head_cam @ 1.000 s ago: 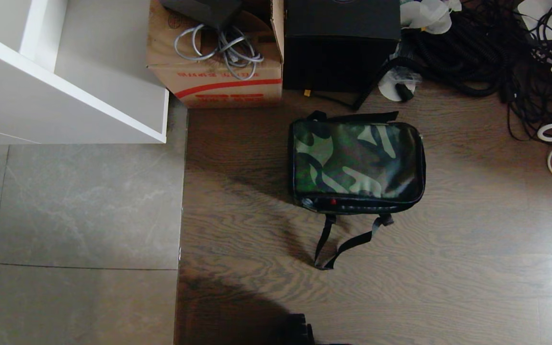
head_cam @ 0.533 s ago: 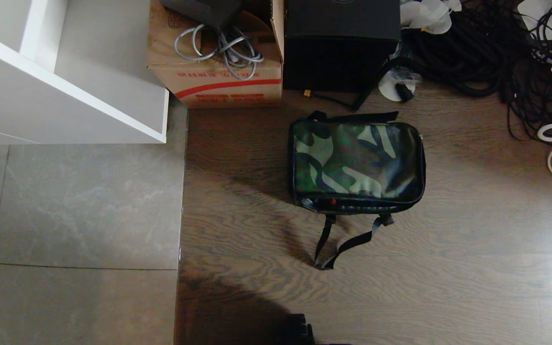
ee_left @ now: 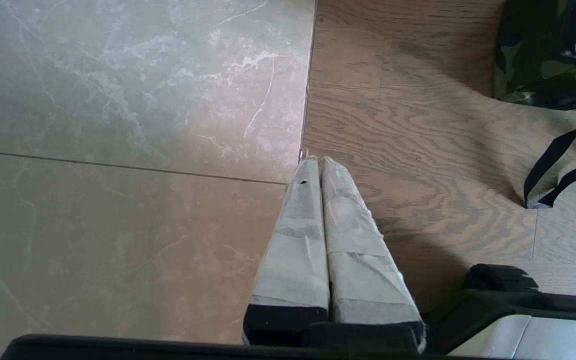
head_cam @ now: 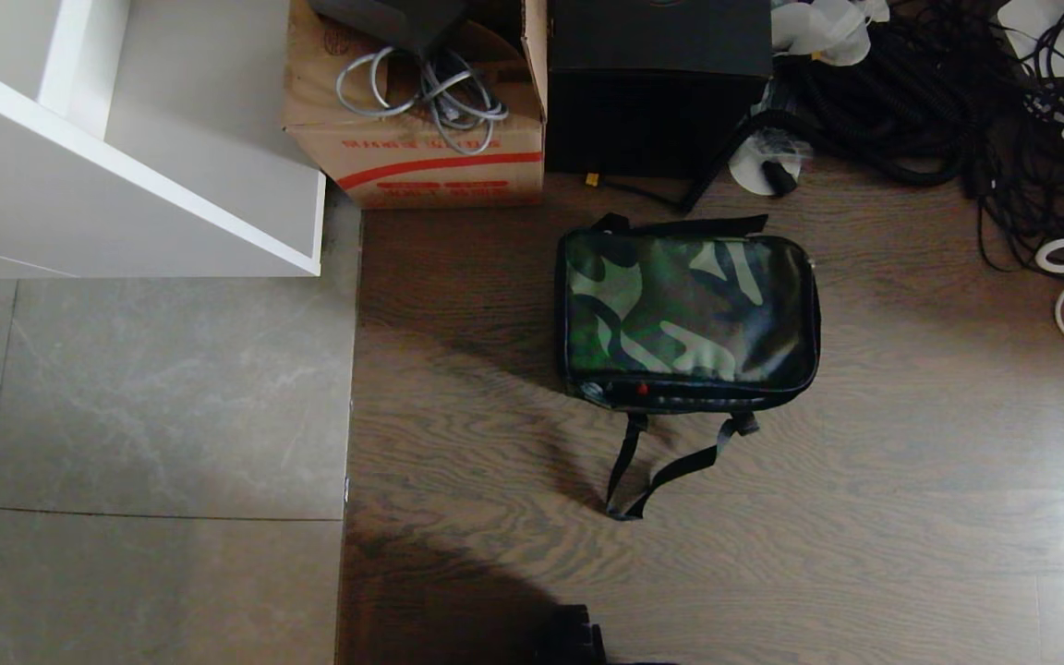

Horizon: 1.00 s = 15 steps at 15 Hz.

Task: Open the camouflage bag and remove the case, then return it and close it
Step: Open the top of the storage box

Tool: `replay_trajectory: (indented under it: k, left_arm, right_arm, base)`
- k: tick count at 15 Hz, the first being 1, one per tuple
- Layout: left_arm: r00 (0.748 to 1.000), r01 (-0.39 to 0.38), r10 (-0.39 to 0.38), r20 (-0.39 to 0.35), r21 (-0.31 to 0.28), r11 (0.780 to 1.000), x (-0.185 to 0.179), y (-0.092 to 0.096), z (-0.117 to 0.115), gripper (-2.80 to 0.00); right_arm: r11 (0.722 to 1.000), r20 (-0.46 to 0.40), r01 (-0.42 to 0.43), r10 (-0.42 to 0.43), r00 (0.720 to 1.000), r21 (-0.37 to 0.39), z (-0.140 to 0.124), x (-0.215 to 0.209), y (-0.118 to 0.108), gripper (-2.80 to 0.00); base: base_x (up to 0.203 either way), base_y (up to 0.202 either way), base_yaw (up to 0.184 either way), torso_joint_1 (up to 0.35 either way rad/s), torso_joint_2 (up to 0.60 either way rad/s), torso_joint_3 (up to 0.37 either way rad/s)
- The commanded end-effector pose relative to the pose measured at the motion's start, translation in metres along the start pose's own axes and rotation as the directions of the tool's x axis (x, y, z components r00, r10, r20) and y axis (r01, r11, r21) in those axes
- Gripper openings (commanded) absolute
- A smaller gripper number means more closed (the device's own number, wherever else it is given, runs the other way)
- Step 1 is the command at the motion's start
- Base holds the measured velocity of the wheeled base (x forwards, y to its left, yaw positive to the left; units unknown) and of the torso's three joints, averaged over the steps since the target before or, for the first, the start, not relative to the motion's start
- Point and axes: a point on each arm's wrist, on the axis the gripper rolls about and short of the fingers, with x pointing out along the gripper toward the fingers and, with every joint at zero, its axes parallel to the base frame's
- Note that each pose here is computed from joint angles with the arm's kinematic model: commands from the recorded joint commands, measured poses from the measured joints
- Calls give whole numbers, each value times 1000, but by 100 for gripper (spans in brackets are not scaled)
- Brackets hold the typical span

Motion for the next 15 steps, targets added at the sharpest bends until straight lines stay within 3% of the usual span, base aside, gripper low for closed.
replay_trajectory:
  k: [1,15]
  left_arm:
    - [1000,-1,1,-6,0,1000,1,0,-2,-280]
    - [1000,3,-3,-6,-3,1000,1,0,-2,-280]
  right_arm:
    - [1000,-3,-1,1,1000,0,0,0,0,-280]
    - [1000,-3,-1,1,1000,0,0,0,0,-280]
  base:
    - [0,0,0,0,0,0]
    - [0,0,0,1,1,81]
